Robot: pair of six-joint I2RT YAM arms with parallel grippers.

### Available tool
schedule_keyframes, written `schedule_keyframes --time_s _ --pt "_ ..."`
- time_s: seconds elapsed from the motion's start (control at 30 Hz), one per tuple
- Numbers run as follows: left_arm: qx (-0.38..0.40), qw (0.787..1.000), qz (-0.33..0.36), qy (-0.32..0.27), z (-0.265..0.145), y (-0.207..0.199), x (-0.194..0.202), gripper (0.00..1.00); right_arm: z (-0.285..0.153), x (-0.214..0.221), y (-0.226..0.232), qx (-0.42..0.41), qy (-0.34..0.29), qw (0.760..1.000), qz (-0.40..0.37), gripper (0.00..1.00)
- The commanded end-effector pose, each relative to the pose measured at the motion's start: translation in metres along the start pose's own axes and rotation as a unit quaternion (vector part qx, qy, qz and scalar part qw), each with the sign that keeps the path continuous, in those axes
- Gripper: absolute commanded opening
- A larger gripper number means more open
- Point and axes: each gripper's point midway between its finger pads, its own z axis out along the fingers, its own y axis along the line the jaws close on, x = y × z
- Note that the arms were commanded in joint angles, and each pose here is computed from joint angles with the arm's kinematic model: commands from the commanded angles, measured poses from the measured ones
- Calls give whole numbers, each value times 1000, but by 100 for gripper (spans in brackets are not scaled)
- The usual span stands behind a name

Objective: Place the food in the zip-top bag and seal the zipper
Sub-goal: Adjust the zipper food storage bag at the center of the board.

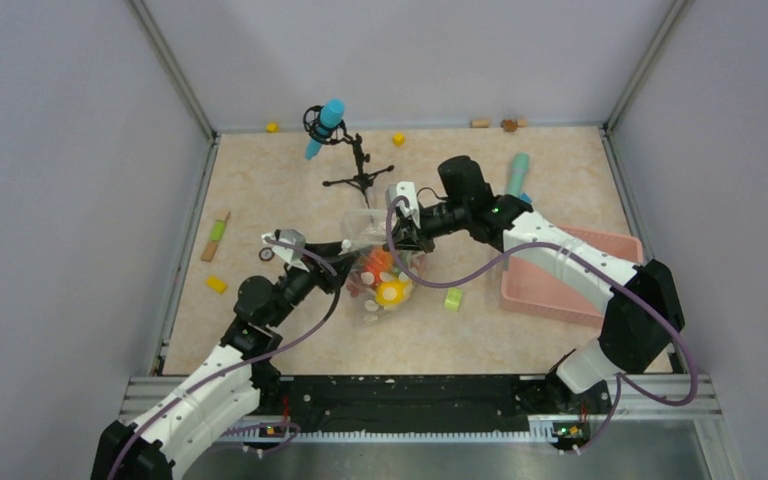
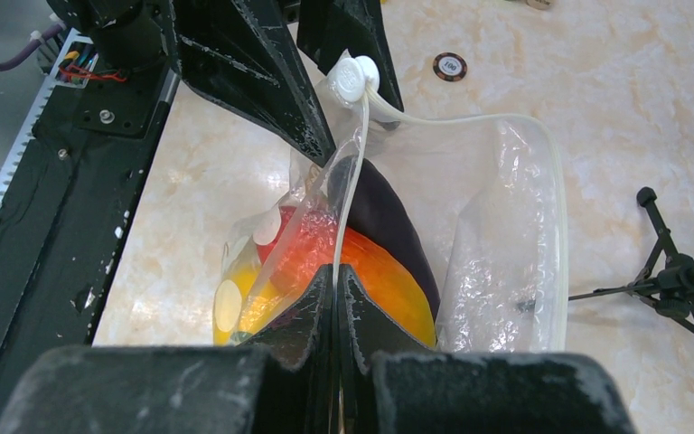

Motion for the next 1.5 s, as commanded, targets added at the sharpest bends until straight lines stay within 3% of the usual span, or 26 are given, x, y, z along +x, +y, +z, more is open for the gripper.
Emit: schedule_keyframes --time_s 0.0,0.23,0.43,0.6,0.9,1.03,1.17,1.47 --pt "32 999 3 -33 0 -10 -6 48 0 -22 -6 2 -23 999 -24 0" --pt "48 997 5 -59 -3 -15 -11 45 0 -21 -4 -2 -23 999 -24 0" --pt "60 997 2 -49 4 -19 -12 44 0 -22 -2 -8 -24 999 -27 0" --pt "51 997 -3 -50 6 -15 -10 35 -2 -22 1 -10 -25 999 -33 0" --pt "85 995 5 -61 5 -27 -15 35 -2 -21 0 -7 -22 999 -32 0" --pt "87 994 10 -59 6 -27 -15 22 -3 -21 0 -8 -21 999 -33 0" --pt "86 995 12 -55 5 -27 -12 0 -4 -21 -2 2 -17 999 -32 0" --pt "115 991 30 -59 -5 -38 -14 0 -23 -15 -20 69 12 996 -48 0"
